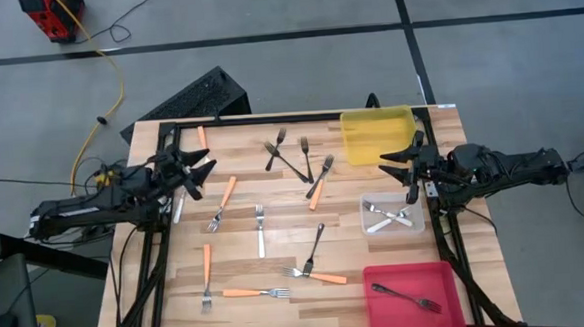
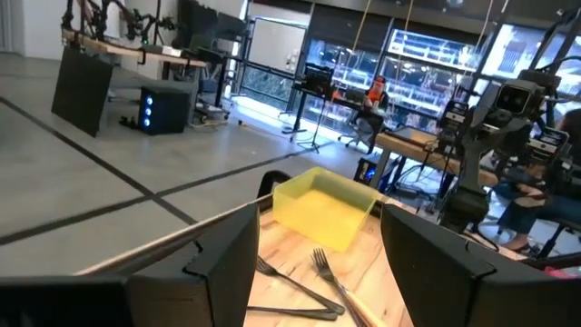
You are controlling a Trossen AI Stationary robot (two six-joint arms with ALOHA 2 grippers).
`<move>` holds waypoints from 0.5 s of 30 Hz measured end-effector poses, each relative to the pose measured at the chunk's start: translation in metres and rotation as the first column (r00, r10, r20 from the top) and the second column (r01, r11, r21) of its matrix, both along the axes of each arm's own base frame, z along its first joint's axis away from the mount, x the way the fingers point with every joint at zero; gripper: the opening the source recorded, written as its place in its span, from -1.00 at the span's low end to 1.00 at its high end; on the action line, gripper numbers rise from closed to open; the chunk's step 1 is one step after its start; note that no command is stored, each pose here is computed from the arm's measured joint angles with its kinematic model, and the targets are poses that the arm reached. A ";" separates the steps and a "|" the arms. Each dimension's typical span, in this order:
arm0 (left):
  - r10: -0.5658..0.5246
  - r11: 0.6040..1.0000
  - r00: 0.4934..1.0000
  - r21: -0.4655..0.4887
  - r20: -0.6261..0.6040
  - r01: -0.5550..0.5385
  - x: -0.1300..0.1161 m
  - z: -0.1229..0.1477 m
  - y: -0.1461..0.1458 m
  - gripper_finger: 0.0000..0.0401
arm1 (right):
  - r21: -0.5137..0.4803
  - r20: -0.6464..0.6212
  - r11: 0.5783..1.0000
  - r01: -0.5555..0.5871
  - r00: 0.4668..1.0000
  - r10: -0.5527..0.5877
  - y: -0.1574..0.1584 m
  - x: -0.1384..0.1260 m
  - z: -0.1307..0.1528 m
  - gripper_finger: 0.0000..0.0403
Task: Sort silverware by color (type)
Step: Put the orange fork into the yellow bin
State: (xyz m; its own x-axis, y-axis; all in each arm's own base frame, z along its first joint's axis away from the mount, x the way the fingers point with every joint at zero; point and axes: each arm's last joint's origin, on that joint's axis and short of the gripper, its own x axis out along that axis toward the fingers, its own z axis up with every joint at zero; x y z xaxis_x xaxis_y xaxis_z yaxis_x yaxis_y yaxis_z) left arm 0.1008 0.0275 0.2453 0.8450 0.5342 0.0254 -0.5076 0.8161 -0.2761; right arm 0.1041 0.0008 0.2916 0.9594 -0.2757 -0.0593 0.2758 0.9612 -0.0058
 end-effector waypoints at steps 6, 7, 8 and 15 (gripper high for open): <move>0.000 0.999 1.000 -0.044 0.010 0.001 0.002 -0.009 0.000 0.07 | 0.000 0.000 1.000 0.000 1.000 0.000 0.000 0.000 0.000 -0.23; 0.000 0.999 1.000 -0.049 0.013 0.001 0.002 -0.009 0.000 0.07 | 0.000 0.000 1.000 0.000 1.000 0.000 0.000 0.000 0.000 -0.23; 0.000 0.999 1.000 -0.051 0.015 0.001 0.002 -0.009 0.000 0.07 | 0.000 0.000 1.000 0.000 1.000 0.000 0.000 0.000 0.000 -0.23; 0.000 0.998 1.000 -0.060 0.023 0.001 0.002 -0.009 0.000 0.07 | 0.001 0.000 1.000 0.000 1.000 0.000 0.000 0.000 0.000 -0.23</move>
